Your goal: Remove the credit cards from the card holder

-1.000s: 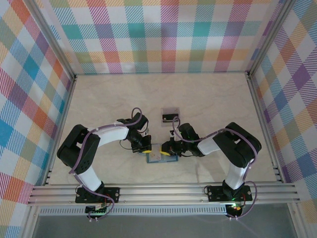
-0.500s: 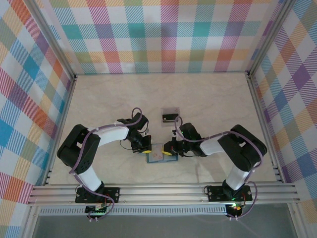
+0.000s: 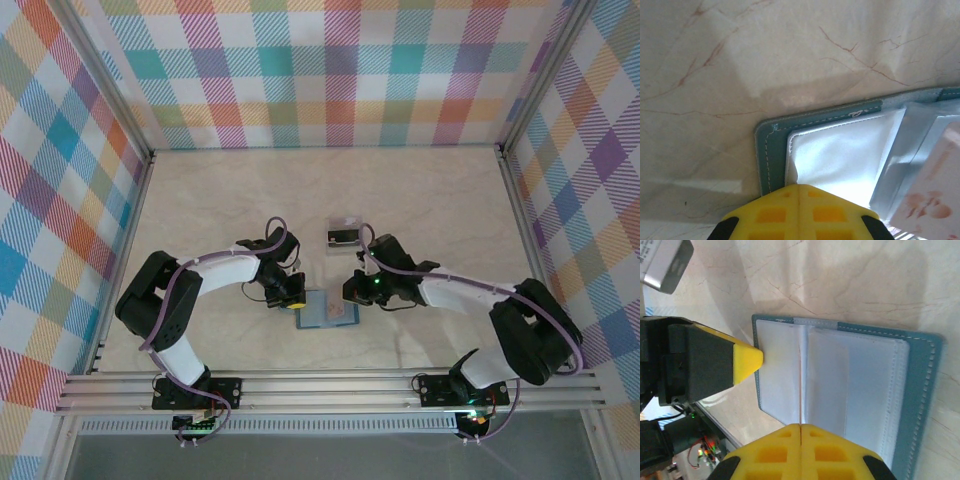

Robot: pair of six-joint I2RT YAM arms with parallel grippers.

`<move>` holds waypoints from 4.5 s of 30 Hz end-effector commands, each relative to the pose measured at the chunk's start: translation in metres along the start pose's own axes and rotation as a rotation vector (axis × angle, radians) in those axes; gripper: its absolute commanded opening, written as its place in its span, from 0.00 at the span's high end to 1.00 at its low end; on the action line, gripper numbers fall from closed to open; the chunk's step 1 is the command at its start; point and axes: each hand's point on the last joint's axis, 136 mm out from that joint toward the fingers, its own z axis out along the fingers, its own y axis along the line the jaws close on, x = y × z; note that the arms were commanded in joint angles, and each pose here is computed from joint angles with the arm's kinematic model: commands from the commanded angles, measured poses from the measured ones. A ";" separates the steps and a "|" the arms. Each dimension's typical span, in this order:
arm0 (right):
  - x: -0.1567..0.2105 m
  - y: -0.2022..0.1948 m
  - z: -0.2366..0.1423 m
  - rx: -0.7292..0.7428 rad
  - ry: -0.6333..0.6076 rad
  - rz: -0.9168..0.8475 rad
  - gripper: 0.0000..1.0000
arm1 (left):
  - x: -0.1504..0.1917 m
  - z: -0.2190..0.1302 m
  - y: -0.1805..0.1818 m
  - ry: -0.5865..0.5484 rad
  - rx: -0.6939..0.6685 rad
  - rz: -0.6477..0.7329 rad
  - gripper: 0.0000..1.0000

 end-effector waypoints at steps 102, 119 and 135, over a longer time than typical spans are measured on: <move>-0.204 -0.023 -0.106 0.589 -0.310 -1.054 0.00 | -0.099 -0.121 0.090 -0.517 -0.395 -0.042 0.00; -0.175 -0.191 -0.171 0.752 -0.779 -0.348 0.00 | -0.147 -0.189 0.209 -0.941 -0.820 -0.116 0.00; -0.183 -0.163 -0.182 0.598 -0.970 -0.470 0.00 | -0.176 -0.192 0.192 -1.240 -0.376 0.011 0.00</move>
